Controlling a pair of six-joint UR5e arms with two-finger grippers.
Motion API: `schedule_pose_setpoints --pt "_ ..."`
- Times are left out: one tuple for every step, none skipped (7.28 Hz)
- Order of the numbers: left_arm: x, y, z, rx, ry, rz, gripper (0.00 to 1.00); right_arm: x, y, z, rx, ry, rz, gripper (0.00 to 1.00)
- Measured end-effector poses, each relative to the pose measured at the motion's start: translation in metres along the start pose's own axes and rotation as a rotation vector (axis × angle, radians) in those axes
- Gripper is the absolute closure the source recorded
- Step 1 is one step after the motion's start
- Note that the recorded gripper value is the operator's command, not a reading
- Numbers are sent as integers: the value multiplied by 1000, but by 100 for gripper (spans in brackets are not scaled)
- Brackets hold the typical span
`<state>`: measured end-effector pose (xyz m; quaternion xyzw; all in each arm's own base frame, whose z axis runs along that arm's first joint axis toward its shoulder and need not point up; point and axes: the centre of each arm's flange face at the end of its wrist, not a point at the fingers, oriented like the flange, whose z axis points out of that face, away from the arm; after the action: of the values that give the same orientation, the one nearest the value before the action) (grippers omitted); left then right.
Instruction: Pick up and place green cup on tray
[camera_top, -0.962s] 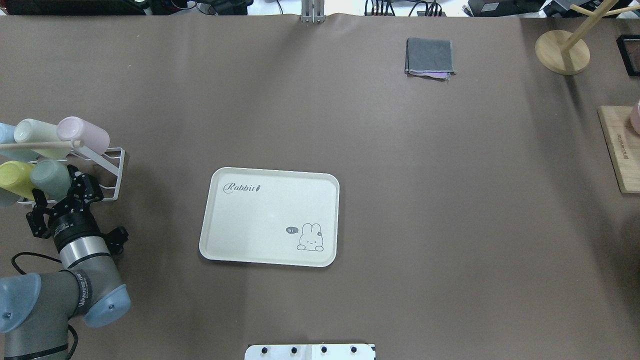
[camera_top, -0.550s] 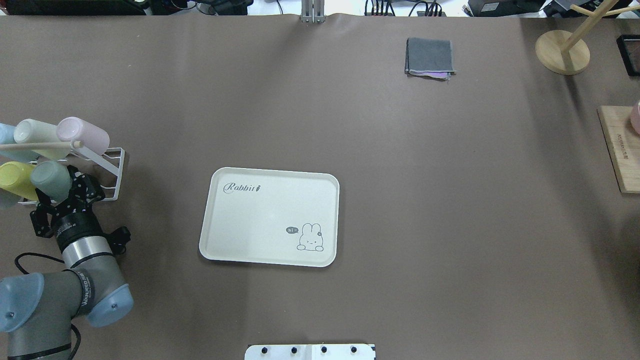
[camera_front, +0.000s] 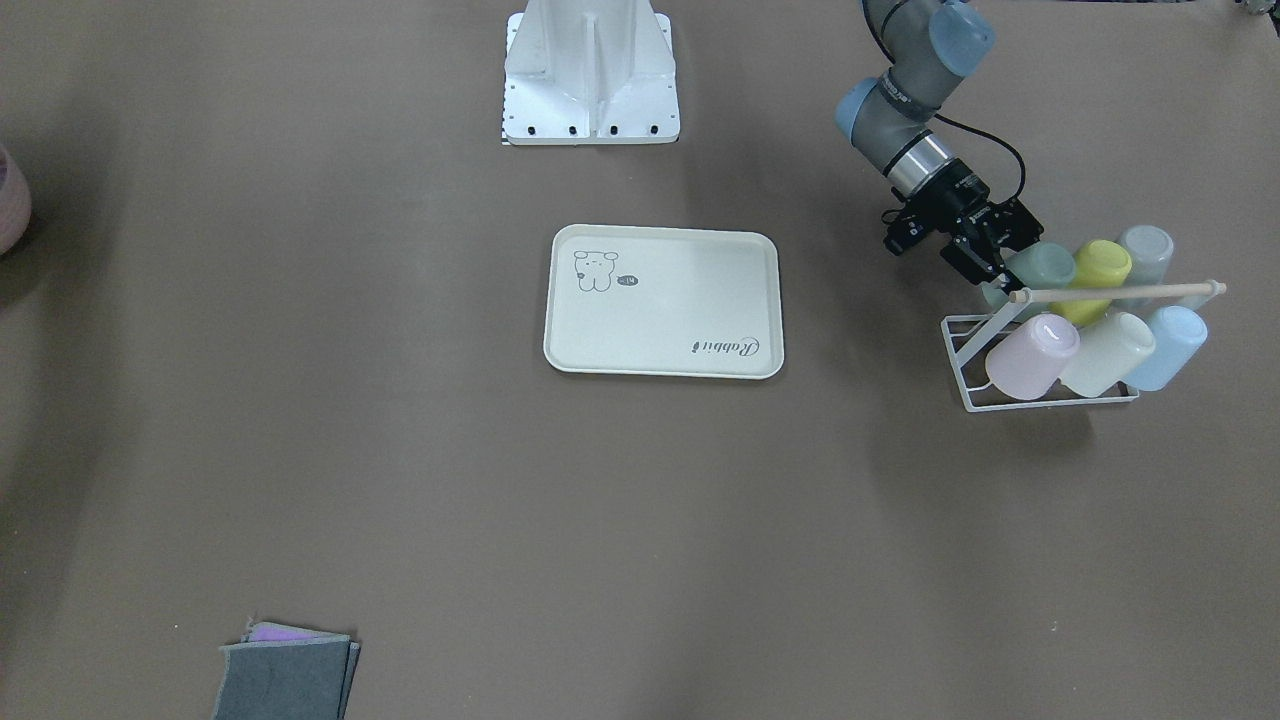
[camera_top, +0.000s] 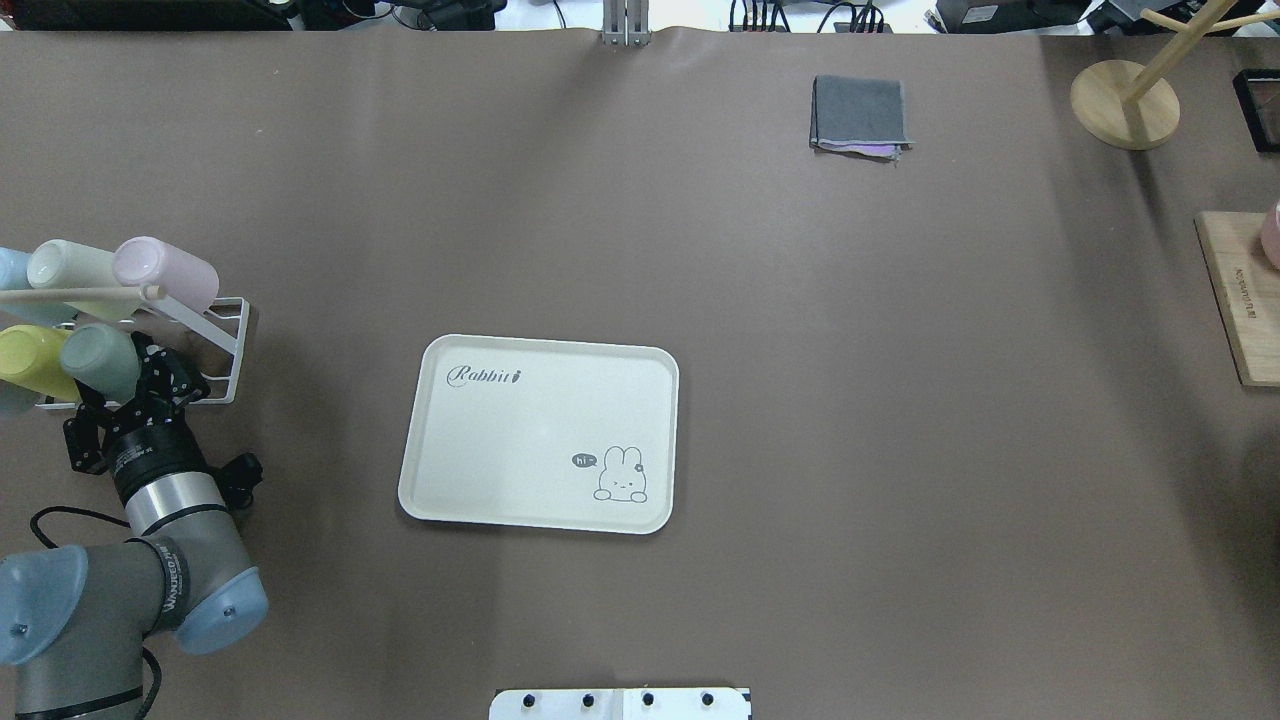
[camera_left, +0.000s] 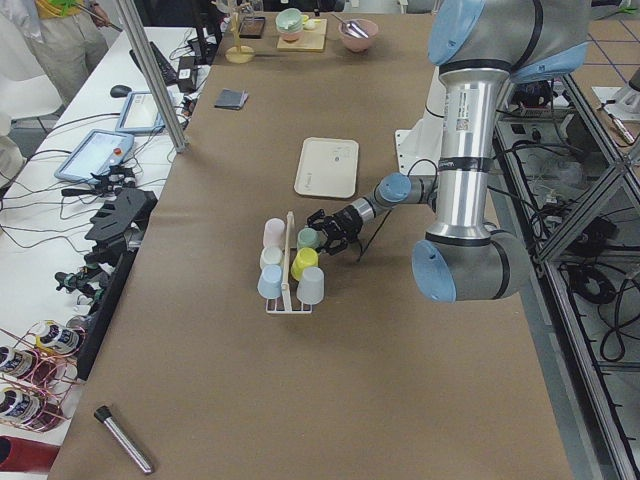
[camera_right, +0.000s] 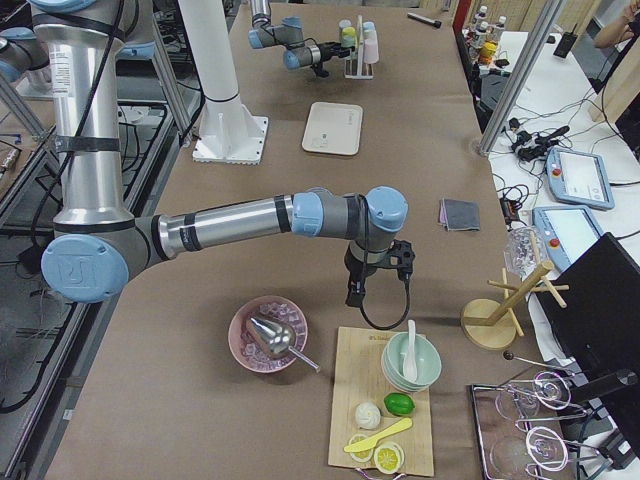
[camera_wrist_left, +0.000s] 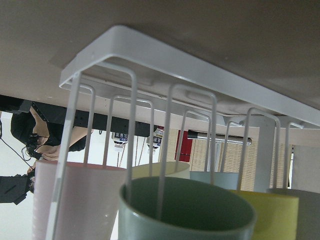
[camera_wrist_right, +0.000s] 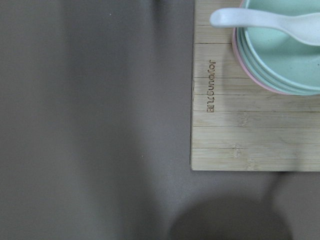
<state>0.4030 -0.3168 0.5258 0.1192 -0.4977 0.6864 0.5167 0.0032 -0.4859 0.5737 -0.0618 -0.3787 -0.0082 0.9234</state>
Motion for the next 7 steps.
schedule_pose_setpoints --pt "-1 0 0 1 0 -1 31 0 0 0 -2 -3 2 0" --pt "-2 1 0 1 0 -3 31 -1 0 0 -3 -4 3 0" --pt "-3 3 0 1 2 -6 32 -1 0 -1 -2 -4 3 0" --pt "-5 5 -1 4 6 -4 33 -2 1 -1 -4 -4 5 0" --pt "-7 8 -1 9 12 0 33 -2 1 -1 -6 -4 7 0" --pt "-9 13 -1 13 19 -1 33 -2 1 -1 -8 -4 9 0" --pt "-11 16 -2 18 25 -6 33 -2 1 -2 -8 -4 9 0"
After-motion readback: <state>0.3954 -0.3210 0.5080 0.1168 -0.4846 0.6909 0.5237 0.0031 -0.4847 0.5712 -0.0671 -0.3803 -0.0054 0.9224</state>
